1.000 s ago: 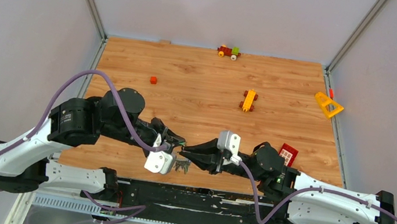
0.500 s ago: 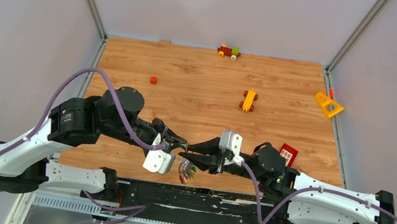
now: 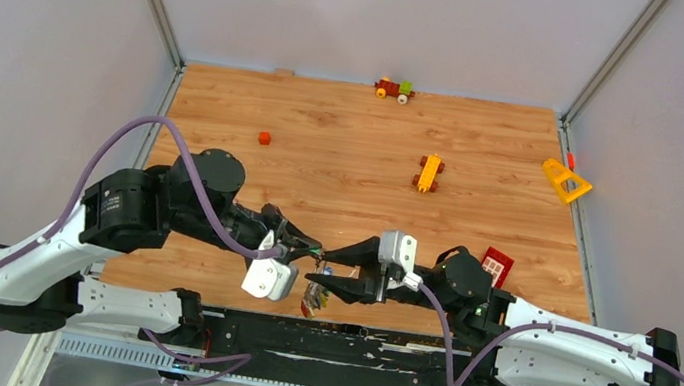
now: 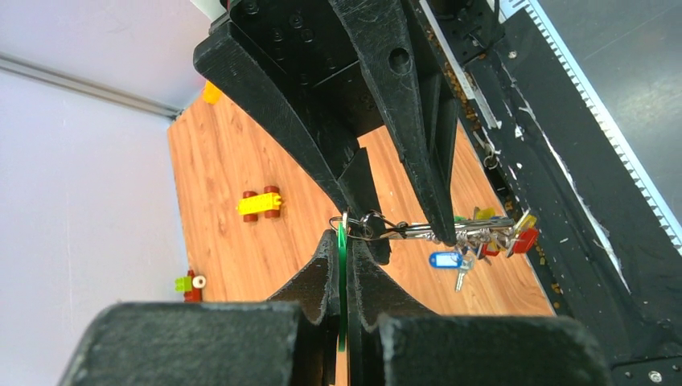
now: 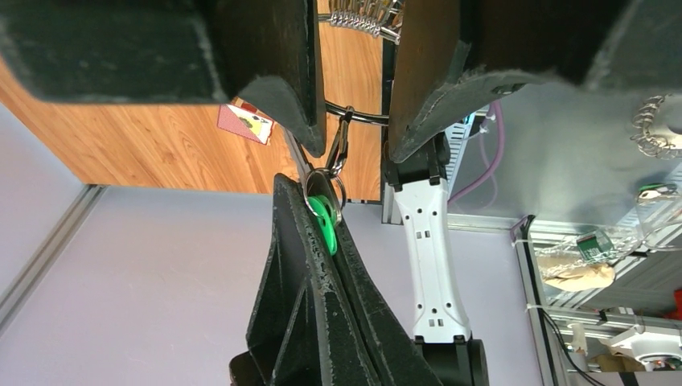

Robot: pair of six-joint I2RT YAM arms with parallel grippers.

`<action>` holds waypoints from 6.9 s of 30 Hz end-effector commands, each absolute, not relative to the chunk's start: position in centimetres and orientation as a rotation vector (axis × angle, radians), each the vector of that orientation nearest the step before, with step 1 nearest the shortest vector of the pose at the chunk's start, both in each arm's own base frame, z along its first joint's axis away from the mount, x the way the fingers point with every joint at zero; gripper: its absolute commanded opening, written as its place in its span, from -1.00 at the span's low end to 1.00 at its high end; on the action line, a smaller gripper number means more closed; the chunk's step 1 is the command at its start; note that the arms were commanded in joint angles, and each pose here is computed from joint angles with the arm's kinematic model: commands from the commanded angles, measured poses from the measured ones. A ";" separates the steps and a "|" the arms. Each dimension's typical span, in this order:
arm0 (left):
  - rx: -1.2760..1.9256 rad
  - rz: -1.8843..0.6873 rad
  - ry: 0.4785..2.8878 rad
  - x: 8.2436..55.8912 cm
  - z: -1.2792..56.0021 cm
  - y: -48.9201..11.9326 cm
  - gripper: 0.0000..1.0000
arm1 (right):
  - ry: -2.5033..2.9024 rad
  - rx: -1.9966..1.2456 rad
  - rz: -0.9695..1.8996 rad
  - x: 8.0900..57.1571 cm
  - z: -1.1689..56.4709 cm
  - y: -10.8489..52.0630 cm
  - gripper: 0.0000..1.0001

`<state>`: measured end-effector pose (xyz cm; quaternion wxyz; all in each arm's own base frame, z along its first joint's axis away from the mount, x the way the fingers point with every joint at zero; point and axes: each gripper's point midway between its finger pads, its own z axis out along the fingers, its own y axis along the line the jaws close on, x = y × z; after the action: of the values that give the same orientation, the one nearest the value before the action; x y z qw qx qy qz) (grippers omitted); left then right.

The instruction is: Remove the keys from the keyring

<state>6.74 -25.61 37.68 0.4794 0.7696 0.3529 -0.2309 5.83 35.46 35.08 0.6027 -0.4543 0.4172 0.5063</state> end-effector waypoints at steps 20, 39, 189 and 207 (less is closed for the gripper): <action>1.804 -0.610 0.770 5.6 40.8 -25.3 -1.00 | 0.938 -1.094 1.218 4.8 35.2 35.4 -0.63; 1.823 -0.641 0.739 4.9 41.2 -25.0 -1.00 | 0.944 -1.179 1.207 4.3 33.9 35.7 -0.26; 1.575 -0.203 0.983 13.5 40.6 -24.0 -1.00 | 1.421 -0.729 0.965 12.7 35.3 34.3 -1.00; 1.387 -0.178 1.044 15.2 38.5 -23.9 -1.00 | 1.696 -0.509 0.466 19.1 35.8 30.5 -1.00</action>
<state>15.43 -24.25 35.99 0.5988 0.6495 0.4650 -0.0583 16.80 33.47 34.19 0.5828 -0.2845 0.7151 0.2610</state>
